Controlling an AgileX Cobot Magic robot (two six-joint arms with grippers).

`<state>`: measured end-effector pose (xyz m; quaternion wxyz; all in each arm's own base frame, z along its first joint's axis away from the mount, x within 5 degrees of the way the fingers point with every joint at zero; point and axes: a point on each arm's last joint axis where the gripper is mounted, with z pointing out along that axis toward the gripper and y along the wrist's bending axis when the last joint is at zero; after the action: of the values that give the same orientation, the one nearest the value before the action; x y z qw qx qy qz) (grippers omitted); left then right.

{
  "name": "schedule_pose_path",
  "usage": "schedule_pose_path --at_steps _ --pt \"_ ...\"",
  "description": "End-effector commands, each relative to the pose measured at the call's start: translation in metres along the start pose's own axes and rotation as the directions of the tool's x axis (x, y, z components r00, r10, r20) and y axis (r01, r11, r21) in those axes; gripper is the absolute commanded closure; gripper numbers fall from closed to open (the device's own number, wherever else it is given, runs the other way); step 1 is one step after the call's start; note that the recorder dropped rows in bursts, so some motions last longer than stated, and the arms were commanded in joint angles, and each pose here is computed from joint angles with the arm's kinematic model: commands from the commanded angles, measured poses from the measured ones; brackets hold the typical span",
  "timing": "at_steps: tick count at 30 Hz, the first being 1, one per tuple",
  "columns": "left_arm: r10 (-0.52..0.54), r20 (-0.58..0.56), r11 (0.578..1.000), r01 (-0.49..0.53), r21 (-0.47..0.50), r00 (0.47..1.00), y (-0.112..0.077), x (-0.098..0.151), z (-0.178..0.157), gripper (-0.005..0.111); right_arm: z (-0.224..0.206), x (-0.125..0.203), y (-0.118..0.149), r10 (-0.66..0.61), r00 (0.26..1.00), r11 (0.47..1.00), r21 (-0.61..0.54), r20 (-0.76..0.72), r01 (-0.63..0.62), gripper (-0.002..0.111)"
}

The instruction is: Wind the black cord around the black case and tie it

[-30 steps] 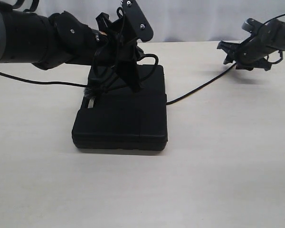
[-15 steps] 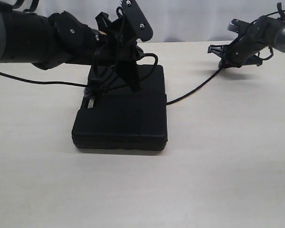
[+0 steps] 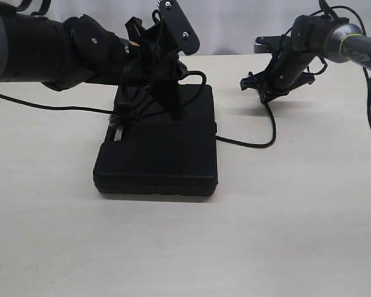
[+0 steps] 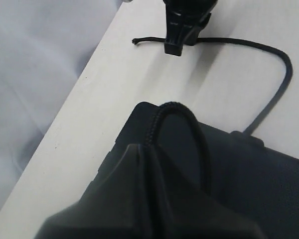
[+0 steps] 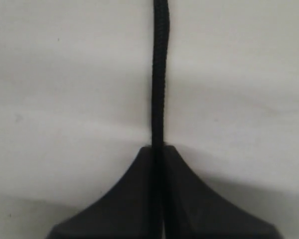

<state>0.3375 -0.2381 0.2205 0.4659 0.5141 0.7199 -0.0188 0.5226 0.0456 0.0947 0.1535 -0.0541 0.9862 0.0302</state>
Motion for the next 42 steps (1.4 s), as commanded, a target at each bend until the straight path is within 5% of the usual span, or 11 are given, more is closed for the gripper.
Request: schedule_pose_path --at_steps 1,10,16,23,29,36,42 --pt "0.0 0.011 1.0 0.0 -0.008 1.0 0.003 -0.003 -0.003 0.107 0.02 0.057 0.013 -0.033 0.975 0.999 -0.012 -0.221 0.031 0.104" --pt "-0.019 0.011 1.0 0.019 -0.003 1.0 0.002 -0.003 -0.003 0.107 -0.052 0.116 0.024 -0.05 0.995 0.998 -0.039 0.091 0.053 0.104" --pt "-0.02 0.011 1.0 0.021 -0.003 1.0 0.002 -0.003 -0.003 0.107 -0.063 0.125 0.029 -0.052 0.997 0.995 -0.083 0.053 0.057 0.102" --pt "-0.02 0.012 1.0 0.021 -0.006 1.0 0.002 -0.004 -0.003 0.107 -0.102 0.116 0.031 -0.039 0.991 0.995 -0.084 0.128 0.05 0.066" --pt "-0.02 0.012 1.0 0.021 -0.006 1.0 0.002 -0.004 -0.003 0.107 -0.124 0.121 0.03 0.013 0.997 0.997 -0.077 0.082 -0.007 0.065" --pt "-0.02 0.011 1.0 0.02 -0.001 1.0 0.002 -0.003 -0.003 0.107 -0.116 0.14 0.004 0.129 0.99 0.974 0.195 -0.051 -0.117 0.065" --pt "-0.02 0.011 1.0 0.02 0.0 1.0 0.002 -0.003 -0.003 0.107 -0.089 0.136 -0.006 0.175 0.984 0.97 0.167 0.009 -0.174 0.065"
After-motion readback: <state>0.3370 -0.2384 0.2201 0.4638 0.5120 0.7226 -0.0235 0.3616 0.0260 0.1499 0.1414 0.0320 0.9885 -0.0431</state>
